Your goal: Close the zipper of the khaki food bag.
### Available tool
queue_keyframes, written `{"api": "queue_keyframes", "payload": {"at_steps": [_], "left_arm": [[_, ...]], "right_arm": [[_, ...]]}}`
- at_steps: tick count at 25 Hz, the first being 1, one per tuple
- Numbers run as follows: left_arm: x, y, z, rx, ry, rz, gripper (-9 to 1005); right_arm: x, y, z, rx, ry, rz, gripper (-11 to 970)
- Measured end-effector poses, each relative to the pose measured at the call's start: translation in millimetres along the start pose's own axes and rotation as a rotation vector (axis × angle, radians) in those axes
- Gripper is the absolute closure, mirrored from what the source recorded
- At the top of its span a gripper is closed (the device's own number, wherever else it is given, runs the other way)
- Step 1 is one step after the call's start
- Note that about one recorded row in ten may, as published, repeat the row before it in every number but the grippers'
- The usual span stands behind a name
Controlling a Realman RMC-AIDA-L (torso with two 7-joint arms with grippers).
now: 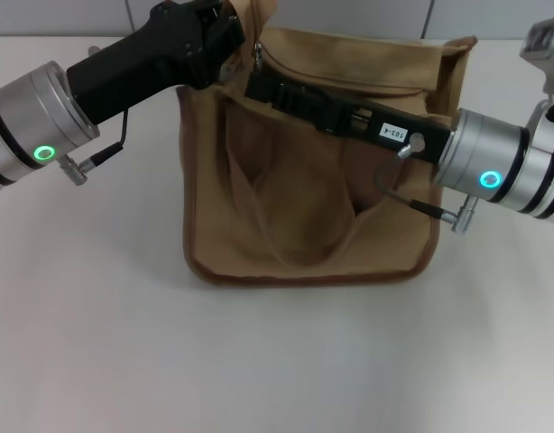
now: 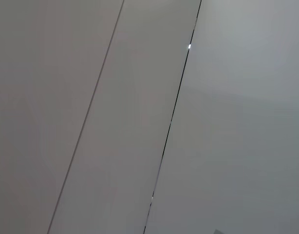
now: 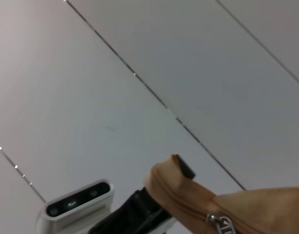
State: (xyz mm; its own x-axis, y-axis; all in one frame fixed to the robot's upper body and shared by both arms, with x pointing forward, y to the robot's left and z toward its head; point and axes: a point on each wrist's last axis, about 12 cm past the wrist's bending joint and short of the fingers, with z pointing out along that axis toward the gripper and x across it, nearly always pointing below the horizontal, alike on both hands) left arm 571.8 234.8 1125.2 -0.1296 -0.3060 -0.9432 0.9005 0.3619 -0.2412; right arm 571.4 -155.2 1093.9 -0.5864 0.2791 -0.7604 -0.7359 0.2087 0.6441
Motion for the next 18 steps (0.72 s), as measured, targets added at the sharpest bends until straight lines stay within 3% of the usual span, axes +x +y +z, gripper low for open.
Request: {"api": "queue_keyframes", "payload": {"at_steps": [14, 18], "left_arm": [[1.6, -0.8, 1.2, 0.001, -0.002, 0.005, 966], [2.2, -0.8, 1.1, -0.001, -0.002, 0.003, 966]], "right_arm": [[-4.6, 0.6, 6.4, -0.008, 0.013, -0.010, 581], [-4.6, 1.0, 6.8, -0.012, 0.016, -0.011, 658]]}}
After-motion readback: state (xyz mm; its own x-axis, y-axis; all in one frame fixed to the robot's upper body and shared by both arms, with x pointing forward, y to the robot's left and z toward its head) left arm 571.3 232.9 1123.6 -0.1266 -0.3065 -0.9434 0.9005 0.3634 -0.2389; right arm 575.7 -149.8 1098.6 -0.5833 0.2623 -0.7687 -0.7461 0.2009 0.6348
